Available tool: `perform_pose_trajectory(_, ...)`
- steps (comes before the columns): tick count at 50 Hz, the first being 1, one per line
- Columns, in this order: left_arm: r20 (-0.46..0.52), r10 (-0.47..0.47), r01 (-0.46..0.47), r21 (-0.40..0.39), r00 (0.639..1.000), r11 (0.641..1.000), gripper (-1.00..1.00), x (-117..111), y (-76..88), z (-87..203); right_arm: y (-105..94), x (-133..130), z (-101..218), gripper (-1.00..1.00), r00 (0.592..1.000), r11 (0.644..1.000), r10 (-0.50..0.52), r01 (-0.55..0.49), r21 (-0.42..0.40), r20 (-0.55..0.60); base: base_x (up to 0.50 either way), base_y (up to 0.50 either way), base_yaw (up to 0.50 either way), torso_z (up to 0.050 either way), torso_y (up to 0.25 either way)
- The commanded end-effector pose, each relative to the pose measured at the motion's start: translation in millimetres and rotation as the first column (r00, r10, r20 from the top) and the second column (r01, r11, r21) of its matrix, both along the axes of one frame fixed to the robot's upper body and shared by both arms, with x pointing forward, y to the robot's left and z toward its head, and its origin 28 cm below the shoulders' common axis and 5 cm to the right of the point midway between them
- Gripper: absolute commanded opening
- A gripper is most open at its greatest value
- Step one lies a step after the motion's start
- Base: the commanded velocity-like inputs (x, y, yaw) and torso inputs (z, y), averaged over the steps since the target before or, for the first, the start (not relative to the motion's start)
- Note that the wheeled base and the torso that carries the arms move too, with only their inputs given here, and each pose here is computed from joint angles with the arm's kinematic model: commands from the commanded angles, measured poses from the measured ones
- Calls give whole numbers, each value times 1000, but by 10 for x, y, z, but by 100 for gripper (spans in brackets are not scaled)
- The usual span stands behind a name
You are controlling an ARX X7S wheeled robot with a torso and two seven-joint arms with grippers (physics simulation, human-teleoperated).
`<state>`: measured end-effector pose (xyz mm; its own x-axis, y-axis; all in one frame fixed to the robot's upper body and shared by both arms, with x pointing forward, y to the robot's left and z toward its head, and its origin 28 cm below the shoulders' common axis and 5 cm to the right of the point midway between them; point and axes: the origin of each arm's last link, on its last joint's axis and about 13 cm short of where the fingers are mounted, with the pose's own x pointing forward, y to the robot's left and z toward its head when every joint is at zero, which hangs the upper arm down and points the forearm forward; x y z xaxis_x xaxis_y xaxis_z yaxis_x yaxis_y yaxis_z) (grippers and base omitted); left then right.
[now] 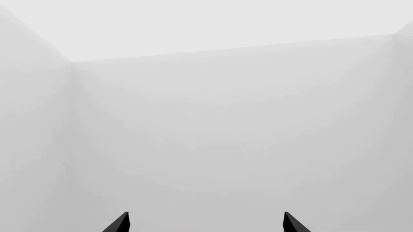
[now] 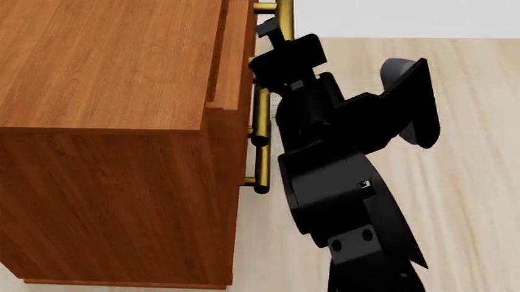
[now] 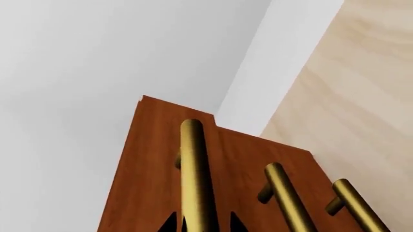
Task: Close the bottom drawer of the cabinet and open the top drawer.
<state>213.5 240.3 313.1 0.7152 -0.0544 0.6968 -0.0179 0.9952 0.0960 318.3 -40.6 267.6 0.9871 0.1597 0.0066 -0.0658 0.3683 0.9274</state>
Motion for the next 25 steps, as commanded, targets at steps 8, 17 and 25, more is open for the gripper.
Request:
perform_pose_trajectory(8,3,-4,4,1,1000,1000,100,1,-10,13,-33,-151,166,-100,995,999,34,-37,29,98,0,0,0,2,5)
perform_pose_trajectory(17,3,-5,5,4,1000,1000,100,3,-18,15,-110,-174,208,-100,994,999,8,-13,47,113,0,0,0,0,5)
perform_pose_trajectory(25,2,-7,7,8,1000,1000,100,8,-29,15,-166,-193,230,-100,993,998,-12,5,61,121,0,0,0,1,5)
